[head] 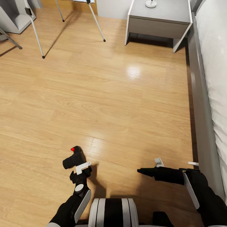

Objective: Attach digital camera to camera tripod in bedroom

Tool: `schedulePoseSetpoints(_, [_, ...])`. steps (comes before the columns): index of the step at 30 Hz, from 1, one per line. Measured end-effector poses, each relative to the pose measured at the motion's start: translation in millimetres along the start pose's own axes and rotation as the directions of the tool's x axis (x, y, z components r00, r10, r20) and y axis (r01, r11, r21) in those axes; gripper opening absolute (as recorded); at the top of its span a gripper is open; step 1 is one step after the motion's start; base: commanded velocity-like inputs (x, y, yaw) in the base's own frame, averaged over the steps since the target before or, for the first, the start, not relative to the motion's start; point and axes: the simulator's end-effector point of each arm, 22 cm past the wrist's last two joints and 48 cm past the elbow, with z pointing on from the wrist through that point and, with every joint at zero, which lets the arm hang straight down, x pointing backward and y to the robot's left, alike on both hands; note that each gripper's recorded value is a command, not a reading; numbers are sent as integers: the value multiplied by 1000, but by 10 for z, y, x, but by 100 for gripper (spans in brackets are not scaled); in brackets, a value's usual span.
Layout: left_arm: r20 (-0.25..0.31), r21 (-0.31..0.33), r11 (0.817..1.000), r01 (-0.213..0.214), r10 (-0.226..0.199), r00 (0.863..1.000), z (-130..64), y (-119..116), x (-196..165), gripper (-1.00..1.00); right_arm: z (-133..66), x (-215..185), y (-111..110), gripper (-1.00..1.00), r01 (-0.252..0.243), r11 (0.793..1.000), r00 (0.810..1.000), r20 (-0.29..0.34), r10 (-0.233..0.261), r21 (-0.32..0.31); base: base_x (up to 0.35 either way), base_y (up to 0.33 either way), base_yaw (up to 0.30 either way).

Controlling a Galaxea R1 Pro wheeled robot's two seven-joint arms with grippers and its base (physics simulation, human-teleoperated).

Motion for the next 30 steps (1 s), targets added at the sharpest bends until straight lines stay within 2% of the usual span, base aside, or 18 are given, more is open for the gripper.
schedulePoseSetpoints(3, [0, 0, 1000, 0, 0, 1000, 0, 0, 1, 100, 47, -83, 95, 100, 28, 1000, 999, 25, -27, -10, 0, 0, 0])
schedulePoseSetpoints(7, [-1, -1, 1000, 1, -1, 1000, 1, 2, 2, 100, 87, -120, 90, 100, 38, 999, 999, 38, -39, 9, 0, 0, 0])
schedulePoseSetpoints(9, [-2, -1, 1000, 0, 0, 1000, 1, 5, 6, 100, 102, -134, 21, 100, 41, 998, 998, 43, -43, 45, 0, 0, 0])
schedulePoseSetpoints(10, [-3, -2, 1000, 0, 0, 1000, 2, 7, 11, 100, 130, -136, -111, 100, 44, 993, 998, 45, -50, 110, 0, 0, 0])
schedulePoseSetpoints(11, [-3, -2, 1000, -1, 0, 1000, 2, 8, 13, 100, 156, -141, -173, 100, 46, 989, 997, 49, -53, 142, 0, 0, 0])
schedulePoseSetpoints(18, [-3, -2, 1000, -1, 1, 1000, 2, 9, 16, 100, 337, -175, -308, 100, 48, 972, 995, 79, -68, 229, 0, 0, 0])
schedulePoseSetpoints(24, [15, -50, 998, 43, -43, 999, 25, 145, -122, 100, 350, -164, -360, 100, 41, 966, 995, 80, -63, 254, 0, 0, 0])
schedulePoseSetpoints(30, [6, -21, 1000, 13, -13, 1000, 24, 85, -50, 100, 335, -151, -334, 100, 43, 971, 995, 75, -63, 237, 0, 0, 0])
